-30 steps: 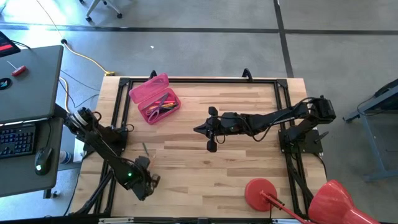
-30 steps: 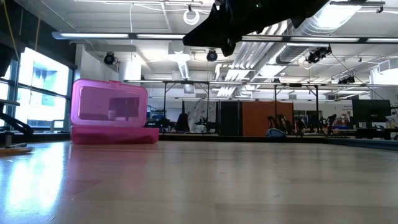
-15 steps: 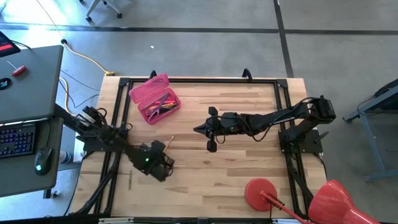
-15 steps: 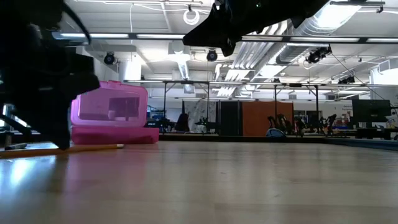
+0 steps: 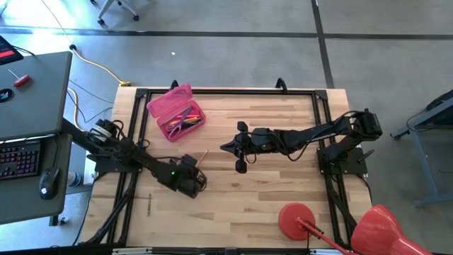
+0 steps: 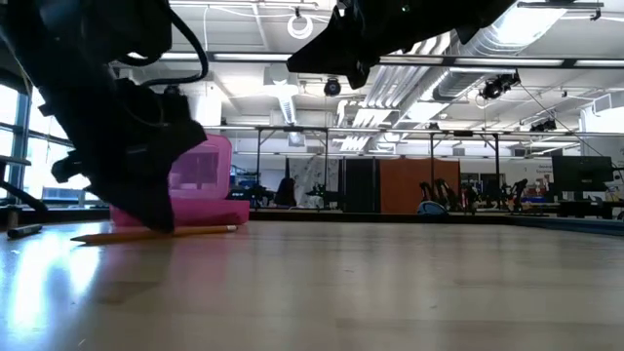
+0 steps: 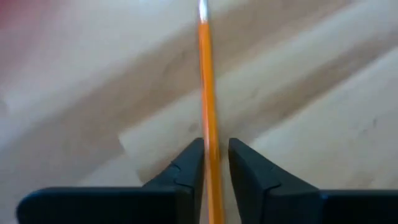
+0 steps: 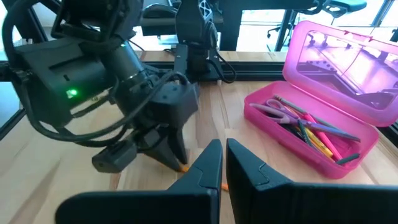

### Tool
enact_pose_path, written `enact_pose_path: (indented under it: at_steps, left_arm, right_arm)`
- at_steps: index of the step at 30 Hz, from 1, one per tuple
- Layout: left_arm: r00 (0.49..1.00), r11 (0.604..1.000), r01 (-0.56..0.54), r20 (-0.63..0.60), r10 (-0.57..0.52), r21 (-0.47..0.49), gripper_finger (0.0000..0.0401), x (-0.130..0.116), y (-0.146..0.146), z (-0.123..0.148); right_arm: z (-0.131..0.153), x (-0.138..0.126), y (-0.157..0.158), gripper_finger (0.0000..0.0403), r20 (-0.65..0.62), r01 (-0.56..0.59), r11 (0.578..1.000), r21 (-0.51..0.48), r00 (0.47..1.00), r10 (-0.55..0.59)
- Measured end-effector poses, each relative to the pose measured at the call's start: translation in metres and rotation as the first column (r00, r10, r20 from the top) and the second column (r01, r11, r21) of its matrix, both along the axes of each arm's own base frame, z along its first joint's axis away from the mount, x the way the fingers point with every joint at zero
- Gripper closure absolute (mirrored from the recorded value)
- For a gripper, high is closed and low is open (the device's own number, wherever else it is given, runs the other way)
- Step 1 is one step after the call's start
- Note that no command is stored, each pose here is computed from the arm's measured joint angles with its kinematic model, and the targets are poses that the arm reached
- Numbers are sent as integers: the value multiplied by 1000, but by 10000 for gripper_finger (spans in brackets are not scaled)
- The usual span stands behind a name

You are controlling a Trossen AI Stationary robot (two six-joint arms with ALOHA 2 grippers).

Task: Pick & place school supplies into a supply box
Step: Put the orange pencil into the supply box

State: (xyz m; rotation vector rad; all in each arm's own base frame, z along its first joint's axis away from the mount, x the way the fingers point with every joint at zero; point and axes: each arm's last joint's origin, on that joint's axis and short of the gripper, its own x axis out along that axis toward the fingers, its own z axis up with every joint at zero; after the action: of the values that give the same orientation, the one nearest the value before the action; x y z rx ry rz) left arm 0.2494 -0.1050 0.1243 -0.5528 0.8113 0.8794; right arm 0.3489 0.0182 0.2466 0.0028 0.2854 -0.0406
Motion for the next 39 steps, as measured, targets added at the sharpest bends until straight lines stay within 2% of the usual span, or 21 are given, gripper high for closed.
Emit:
enact_pose_path:
  at_steps: [3, 8, 11, 18, 25, 32, 37, 39]
  left_arm:
    - [999, 996, -22, 46, 18, 85, 285, 0, 3, 0]
    - [991, 989, -60, 129, 43, 134, 285, -2, 5, -31]
    - [981, 977, -73, 192, 34, 198, 291, -3, 2, -50]
    - [960, 931, -139, 278, 43, 338, 295, -11, -8, -84]
    - [962, 926, -135, 272, 37, 353, 309, -10, -6, -86]
    - [966, 919, -126, 257, 28, 373, 370, -4, 0, -84]
    - [970, 940, -117, 239, 39, 321, 370, -4, 2, -66]
    - [979, 934, -111, 200, 44, 340, 371, -9, 7, -52]
  right_arm:
    - [0, 0, 0, 403, -1, -1, 1000, -3, 1000, 1]
    - [-1, 0, 0, 403, -9, 0, 1000, -3, 1000, 0]
    - [-2, -1, 0, 403, -21, 0, 1000, -1, 1000, 0]
    - [-3, -1, 0, 403, -26, 1, 1000, -1, 1000, -1]
    - [-2, -1, 0, 403, -22, 0, 1000, -1, 1000, 0]
    - [-2, -1, 0, 403, -22, 8, 1000, -3, 1000, -8]
    - [-2, -1, 0, 403, -23, 8, 1000, -3, 1000, -8]
    - [-2, -1, 0, 403, -23, 8, 1000, -3, 1000, -8]
